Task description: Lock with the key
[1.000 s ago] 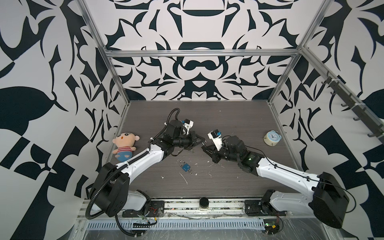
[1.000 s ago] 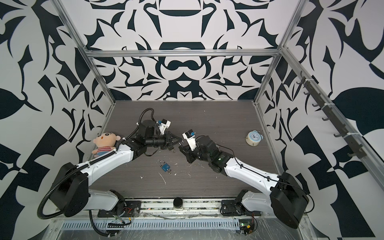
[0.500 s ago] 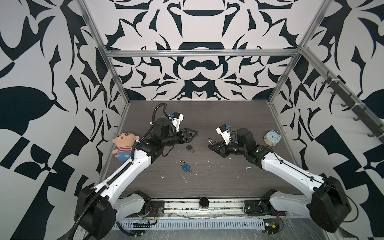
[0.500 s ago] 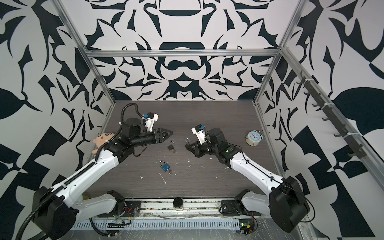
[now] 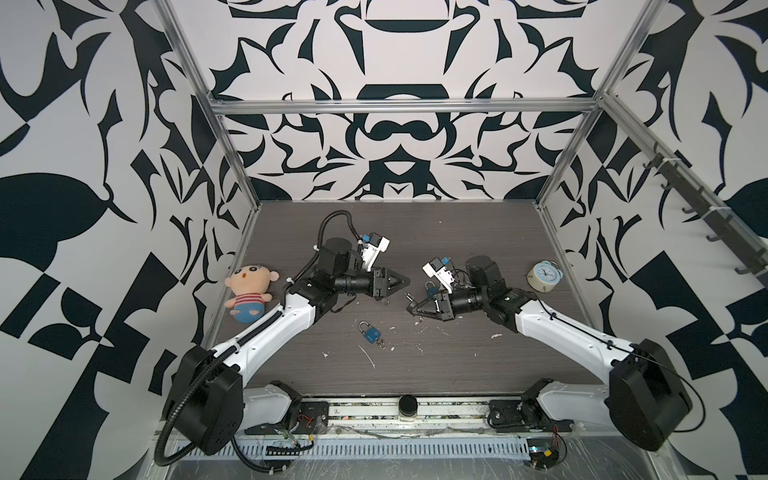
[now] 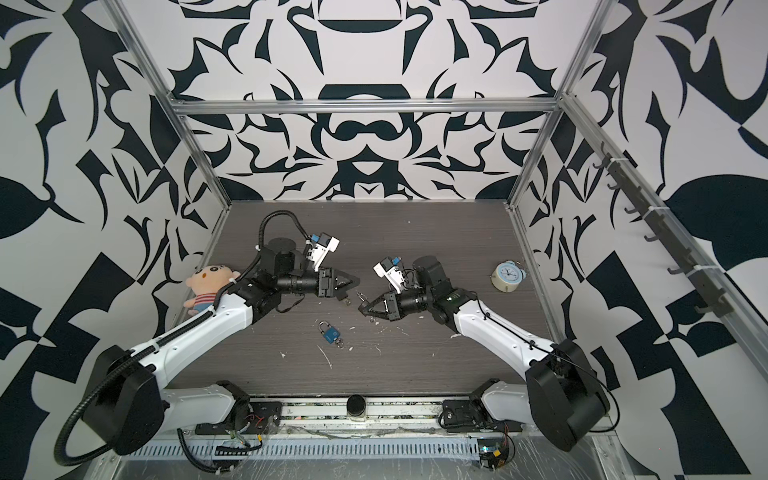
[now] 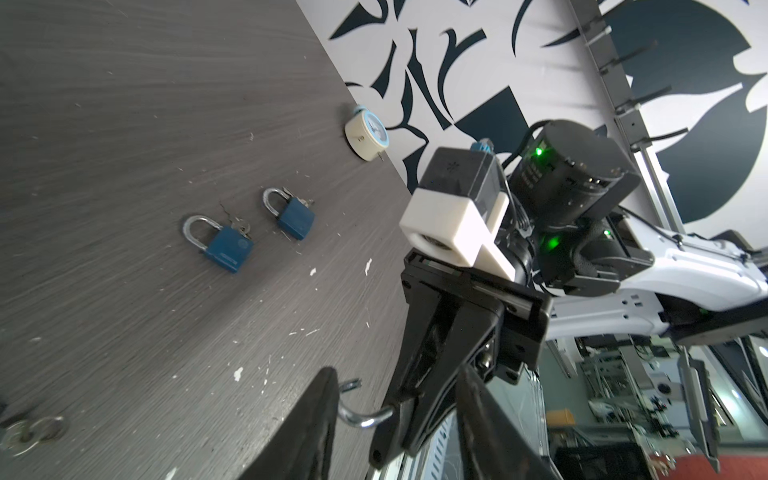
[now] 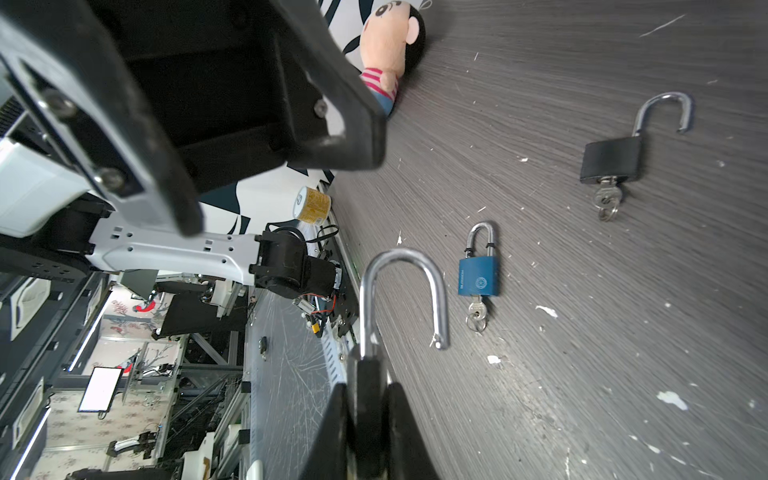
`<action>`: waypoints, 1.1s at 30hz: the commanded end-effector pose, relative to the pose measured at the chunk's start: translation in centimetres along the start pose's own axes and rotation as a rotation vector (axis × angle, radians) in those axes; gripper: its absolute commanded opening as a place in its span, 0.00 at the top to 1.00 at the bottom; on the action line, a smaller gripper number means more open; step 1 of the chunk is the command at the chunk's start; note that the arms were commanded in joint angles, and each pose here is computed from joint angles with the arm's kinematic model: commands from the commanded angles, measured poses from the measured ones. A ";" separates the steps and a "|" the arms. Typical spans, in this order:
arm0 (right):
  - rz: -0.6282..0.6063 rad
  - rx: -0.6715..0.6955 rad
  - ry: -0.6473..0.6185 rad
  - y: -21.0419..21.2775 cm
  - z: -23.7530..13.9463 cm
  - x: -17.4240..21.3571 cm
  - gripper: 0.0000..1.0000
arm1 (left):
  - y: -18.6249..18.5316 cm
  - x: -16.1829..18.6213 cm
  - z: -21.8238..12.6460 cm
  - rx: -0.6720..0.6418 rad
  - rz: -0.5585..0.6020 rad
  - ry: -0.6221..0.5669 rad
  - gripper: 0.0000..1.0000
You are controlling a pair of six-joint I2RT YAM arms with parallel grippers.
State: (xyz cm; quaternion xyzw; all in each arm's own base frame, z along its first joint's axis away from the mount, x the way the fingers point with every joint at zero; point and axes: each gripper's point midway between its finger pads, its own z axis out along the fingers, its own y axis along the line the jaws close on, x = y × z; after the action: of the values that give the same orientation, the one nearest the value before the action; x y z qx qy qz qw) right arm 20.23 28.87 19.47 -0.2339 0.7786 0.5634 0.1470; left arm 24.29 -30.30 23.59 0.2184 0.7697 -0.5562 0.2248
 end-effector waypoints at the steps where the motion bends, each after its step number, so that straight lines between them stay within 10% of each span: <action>1: -0.082 -0.081 -0.031 3.1 -0.6 -1.8 1.00 | -1.6 0.1 0.5 0.098 0.050 0.046 0.52; 33: -0.060 -0.083 -0.043 3.2 -0.5 -3.2 1.00 | -0.1 2.7 -1.1 0.028 0.029 0.072 0.64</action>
State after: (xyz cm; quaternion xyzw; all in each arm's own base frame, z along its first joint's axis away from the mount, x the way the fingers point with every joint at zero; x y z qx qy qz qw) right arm 20.54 29.47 20.83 -0.2296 0.7680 0.5826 0.1345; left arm 22.22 -29.38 22.92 0.2512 0.7623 -0.5607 0.2037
